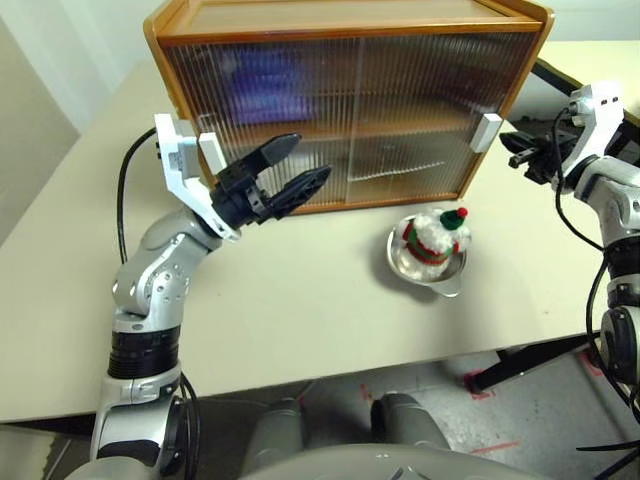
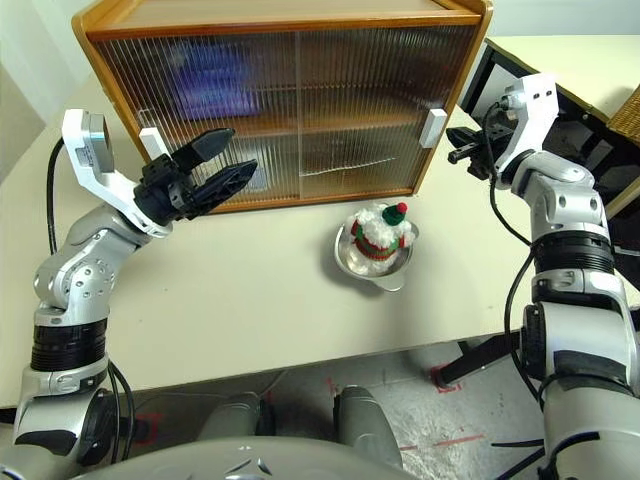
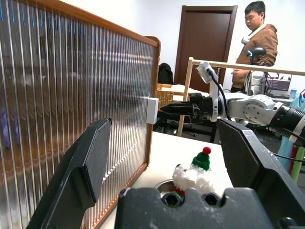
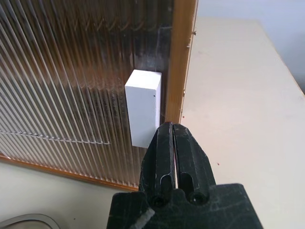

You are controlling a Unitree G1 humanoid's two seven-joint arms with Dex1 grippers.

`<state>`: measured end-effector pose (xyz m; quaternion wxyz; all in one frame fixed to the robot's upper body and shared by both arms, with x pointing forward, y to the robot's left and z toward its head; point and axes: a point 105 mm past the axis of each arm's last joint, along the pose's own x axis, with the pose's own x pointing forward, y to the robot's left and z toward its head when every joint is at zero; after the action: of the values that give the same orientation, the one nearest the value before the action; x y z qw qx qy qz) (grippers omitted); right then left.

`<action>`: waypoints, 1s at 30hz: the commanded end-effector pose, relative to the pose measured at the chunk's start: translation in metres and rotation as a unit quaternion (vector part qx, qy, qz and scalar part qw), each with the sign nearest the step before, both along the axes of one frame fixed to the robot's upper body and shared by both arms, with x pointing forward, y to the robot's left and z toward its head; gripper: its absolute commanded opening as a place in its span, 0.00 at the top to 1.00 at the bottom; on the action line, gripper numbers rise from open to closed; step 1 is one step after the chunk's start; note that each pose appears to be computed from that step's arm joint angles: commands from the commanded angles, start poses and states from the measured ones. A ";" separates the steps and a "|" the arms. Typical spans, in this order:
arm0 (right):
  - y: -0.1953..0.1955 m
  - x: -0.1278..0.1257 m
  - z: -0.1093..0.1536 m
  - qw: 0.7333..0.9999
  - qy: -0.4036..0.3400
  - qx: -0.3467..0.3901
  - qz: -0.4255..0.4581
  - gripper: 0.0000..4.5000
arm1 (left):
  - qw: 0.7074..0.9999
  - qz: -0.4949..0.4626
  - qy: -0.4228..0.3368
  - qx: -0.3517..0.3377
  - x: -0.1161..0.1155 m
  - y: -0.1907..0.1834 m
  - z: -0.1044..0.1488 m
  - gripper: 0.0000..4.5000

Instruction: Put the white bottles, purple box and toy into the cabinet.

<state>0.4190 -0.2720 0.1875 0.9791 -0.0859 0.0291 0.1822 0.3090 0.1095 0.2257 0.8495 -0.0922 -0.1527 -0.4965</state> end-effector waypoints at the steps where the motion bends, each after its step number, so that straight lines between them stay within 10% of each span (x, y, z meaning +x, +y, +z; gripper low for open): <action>1: 0.005 0.003 -0.001 1.000 0.003 -0.008 0.010 1.00 | 1.000 0.000 0.000 -0.001 -0.003 -0.002 -0.002 0.00; 30: 0.095 0.012 0.004 0.989 0.030 -0.016 0.146 1.00 | 1.000 0.005 0.001 -0.013 -0.003 -0.002 -0.001 0.00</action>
<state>0.4314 -0.1883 0.1870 0.9444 -0.0952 0.0509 0.3105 0.3094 0.1092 0.2233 0.8534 -0.1032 -0.1528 -0.4875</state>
